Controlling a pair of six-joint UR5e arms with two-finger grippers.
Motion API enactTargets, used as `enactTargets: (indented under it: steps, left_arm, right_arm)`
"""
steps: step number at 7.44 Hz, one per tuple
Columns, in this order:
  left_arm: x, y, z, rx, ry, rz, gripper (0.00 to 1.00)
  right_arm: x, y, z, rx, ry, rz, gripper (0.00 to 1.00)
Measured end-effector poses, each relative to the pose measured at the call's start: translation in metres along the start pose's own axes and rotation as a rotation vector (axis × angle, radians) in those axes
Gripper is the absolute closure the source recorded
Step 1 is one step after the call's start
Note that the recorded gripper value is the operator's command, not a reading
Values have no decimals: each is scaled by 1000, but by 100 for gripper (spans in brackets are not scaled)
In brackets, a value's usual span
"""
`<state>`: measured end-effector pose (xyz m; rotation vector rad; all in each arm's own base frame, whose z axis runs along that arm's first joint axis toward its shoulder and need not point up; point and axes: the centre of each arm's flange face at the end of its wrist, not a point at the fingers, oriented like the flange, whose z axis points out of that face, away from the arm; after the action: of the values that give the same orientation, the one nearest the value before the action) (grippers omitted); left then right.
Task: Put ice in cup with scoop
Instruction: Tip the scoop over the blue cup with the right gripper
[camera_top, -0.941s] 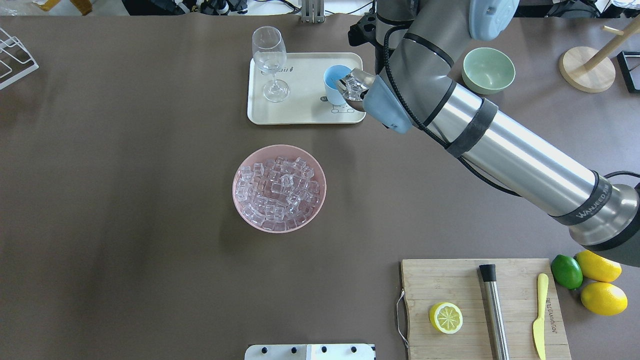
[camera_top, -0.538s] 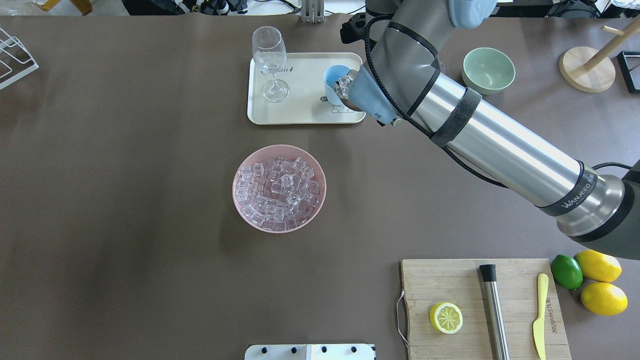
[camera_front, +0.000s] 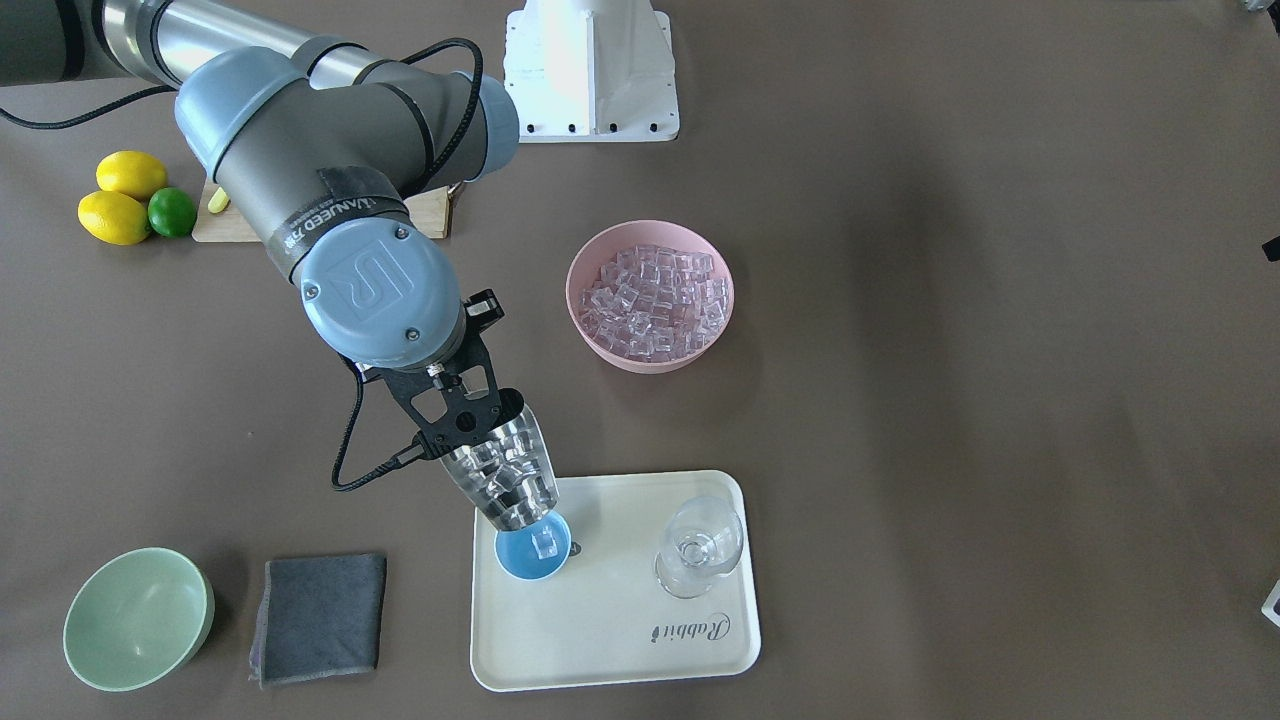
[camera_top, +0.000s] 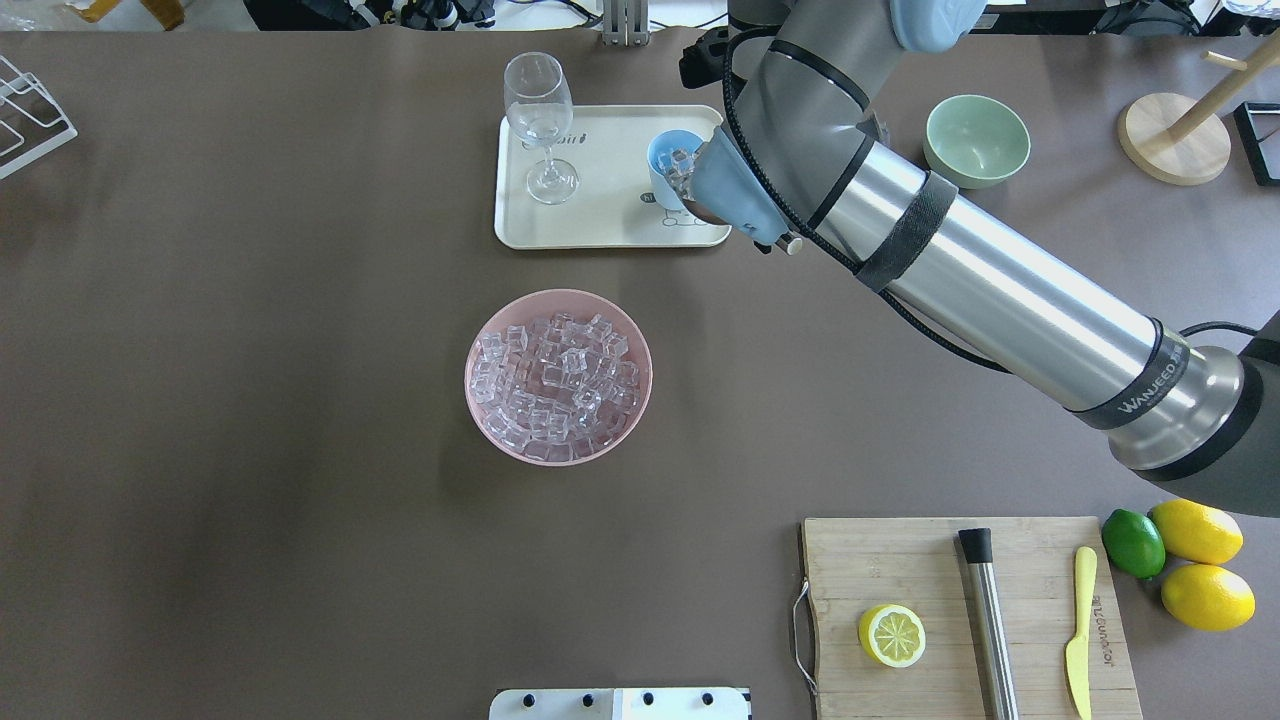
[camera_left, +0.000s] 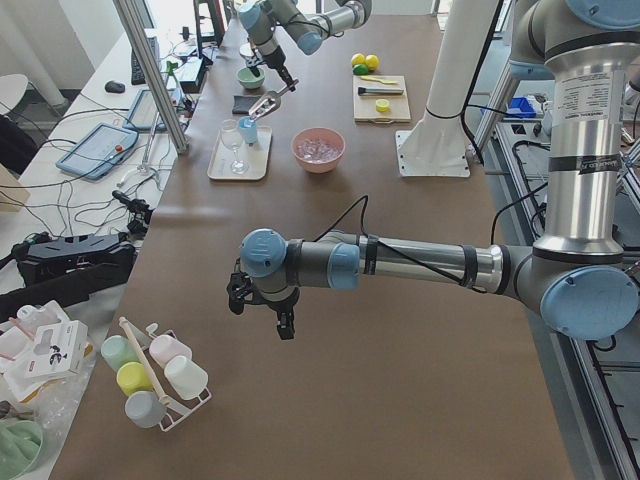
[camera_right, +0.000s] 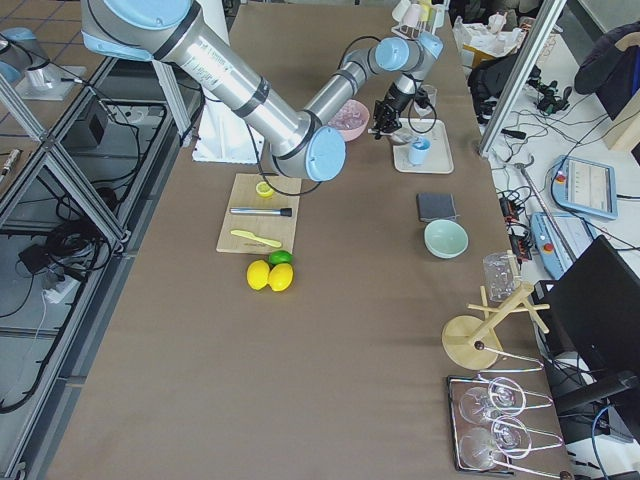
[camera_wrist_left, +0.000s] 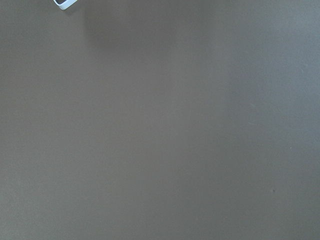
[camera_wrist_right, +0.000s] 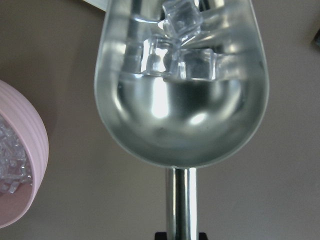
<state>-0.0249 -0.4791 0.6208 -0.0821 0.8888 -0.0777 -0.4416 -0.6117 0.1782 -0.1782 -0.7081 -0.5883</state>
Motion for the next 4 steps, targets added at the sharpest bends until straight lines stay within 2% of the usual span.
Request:
enactTargets:
  steps: [4]
  left_arm:
    - [0, 0, 0, -1, 0, 1, 2]
  right_arm:
    - [1, -1, 2, -21, 3, 4, 100]
